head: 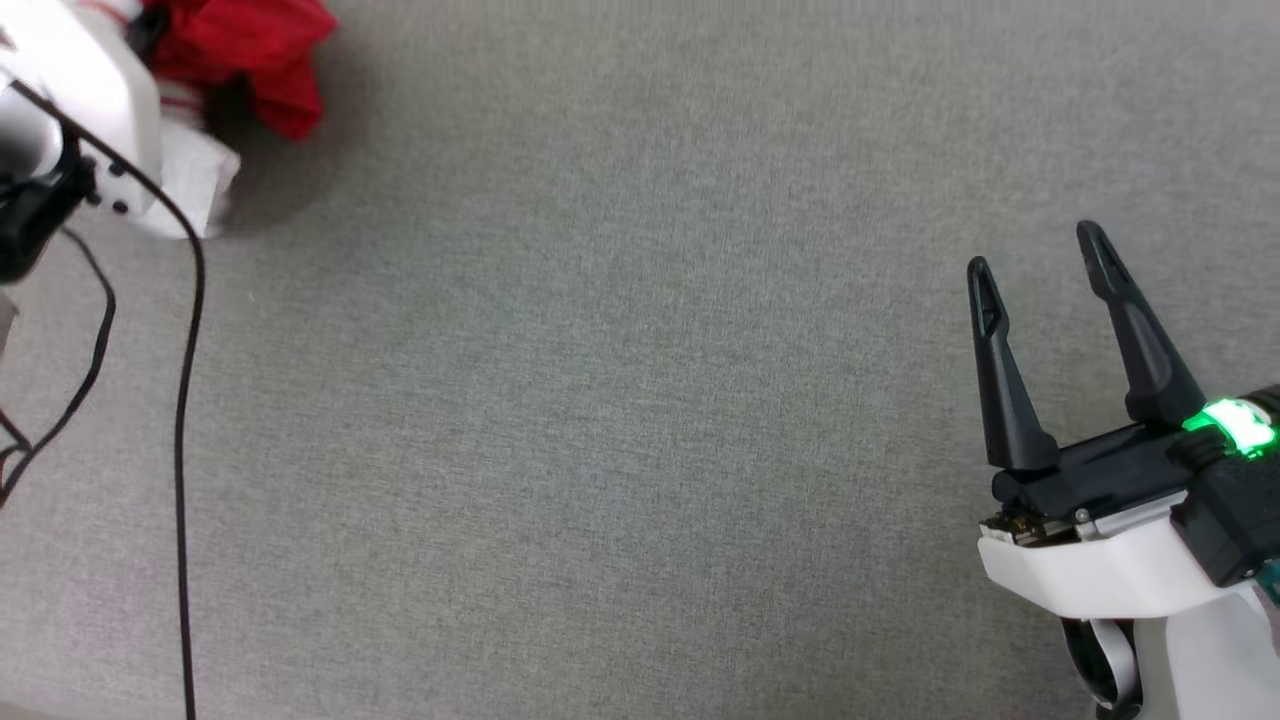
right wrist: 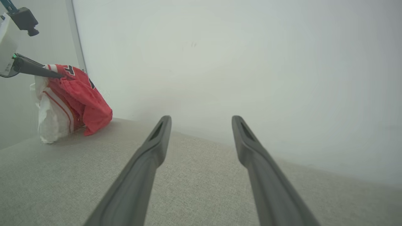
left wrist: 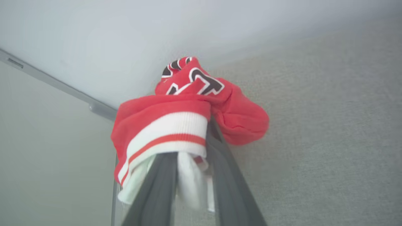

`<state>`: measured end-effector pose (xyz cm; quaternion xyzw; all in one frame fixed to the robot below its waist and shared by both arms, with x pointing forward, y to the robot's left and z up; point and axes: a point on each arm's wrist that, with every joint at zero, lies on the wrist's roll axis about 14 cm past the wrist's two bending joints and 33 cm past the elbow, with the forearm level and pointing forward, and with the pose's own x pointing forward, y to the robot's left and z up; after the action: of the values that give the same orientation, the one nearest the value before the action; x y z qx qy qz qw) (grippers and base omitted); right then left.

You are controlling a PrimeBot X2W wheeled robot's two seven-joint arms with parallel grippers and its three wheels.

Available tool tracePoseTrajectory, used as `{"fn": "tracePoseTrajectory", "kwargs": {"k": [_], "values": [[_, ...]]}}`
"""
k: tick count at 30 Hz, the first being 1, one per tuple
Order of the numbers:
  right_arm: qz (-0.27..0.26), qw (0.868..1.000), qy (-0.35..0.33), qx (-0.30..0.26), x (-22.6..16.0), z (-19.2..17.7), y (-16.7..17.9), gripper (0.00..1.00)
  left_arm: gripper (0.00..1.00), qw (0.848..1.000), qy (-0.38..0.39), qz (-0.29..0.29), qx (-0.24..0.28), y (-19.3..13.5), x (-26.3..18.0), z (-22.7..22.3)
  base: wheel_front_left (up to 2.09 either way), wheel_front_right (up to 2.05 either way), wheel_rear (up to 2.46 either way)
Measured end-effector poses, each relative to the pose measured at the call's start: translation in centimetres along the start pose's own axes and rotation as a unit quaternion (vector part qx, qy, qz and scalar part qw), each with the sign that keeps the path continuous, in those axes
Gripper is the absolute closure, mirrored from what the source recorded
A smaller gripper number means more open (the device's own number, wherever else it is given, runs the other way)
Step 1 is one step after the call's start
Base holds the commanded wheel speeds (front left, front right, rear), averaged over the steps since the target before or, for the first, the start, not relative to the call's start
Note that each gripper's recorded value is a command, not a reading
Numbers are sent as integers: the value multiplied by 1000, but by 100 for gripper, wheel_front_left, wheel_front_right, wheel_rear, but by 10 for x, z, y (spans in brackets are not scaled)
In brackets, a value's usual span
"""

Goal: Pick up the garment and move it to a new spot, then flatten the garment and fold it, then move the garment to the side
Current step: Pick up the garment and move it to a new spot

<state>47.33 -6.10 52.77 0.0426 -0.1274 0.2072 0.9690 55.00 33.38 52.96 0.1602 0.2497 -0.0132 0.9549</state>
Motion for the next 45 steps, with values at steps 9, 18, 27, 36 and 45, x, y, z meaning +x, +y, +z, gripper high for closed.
{"fn": "tracePoseTrajectory", "kwargs": {"k": [9,18,27,36,45], "values": [[-31,999,-25,-16,-14,33,-13,0,100,979,-162,-73,99,-70,-24,114,0,0,0],[-93,994,-29,-49,-42,54,-50,0,100,930,-258,-214,151,-205,-37,172,0,0,0],[-149,987,-24,-61,-67,62,-84,0,100,870,-246,-376,202,-357,-47,125,0,0,0],[-163,985,-17,-61,-73,59,-93,0,100,829,-159,-495,208,-454,-76,20,0,0,0],[-164,985,-12,-60,-75,57,-92,0,100,809,-83,-543,209,-492,-118,-53,0,0,0]]}}
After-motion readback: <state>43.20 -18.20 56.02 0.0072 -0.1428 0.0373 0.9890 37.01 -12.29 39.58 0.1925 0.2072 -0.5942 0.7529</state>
